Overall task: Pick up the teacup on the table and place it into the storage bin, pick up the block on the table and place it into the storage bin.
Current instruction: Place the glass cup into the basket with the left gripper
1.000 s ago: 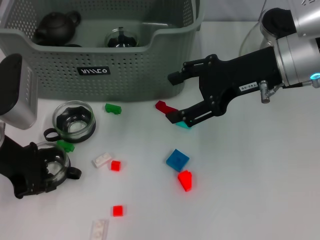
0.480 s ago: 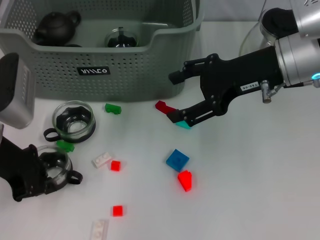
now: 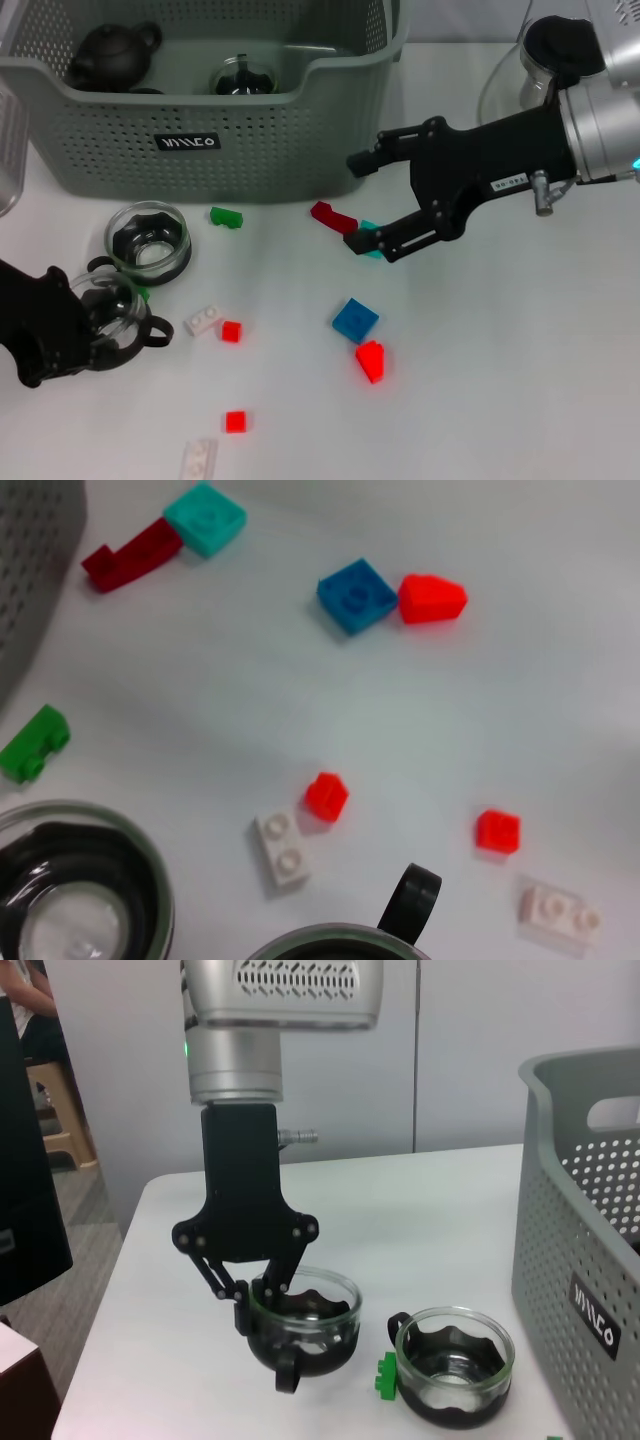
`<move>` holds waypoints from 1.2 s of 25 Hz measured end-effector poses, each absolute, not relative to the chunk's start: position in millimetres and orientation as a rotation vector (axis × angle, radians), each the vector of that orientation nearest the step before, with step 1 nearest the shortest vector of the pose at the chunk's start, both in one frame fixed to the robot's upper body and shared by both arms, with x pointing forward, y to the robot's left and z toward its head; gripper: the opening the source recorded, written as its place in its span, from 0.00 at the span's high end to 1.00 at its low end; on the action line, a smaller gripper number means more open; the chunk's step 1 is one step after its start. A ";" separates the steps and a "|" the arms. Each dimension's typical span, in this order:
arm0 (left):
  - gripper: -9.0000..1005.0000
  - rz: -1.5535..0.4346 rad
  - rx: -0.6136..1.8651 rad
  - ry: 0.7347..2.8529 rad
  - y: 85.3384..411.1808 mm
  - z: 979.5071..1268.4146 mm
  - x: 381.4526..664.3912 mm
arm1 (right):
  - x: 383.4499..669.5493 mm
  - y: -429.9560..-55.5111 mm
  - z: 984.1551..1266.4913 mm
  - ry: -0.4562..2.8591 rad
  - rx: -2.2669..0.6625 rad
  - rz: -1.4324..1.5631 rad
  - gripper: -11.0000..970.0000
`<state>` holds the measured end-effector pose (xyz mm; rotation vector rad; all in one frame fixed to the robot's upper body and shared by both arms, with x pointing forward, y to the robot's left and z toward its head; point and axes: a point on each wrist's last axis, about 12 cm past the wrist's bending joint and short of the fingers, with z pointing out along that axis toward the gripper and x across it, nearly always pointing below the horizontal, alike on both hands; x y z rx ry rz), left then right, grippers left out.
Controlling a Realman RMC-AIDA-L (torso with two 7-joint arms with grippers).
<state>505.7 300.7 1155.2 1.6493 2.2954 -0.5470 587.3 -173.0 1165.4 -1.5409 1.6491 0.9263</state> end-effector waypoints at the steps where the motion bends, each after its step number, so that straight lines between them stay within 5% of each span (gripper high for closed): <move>1: 0.95 -0.556 1.643 2.291 300.0 1156.7 505.2 | 587.0 -174.2 1165.2 1.651 -1.543 0.927 0.04; 21: 0.95 -0.761 1.435 2.021 272.1 1200.9 526.7 | 580.1 -198.6 1152.1 1.695 -1.569 0.956 0.04; 30: 0.94 -0.637 1.127 1.980 278.2 1237.7 575.9 | 578.9 -203.8 1145.7 1.725 -1.574 0.976 0.04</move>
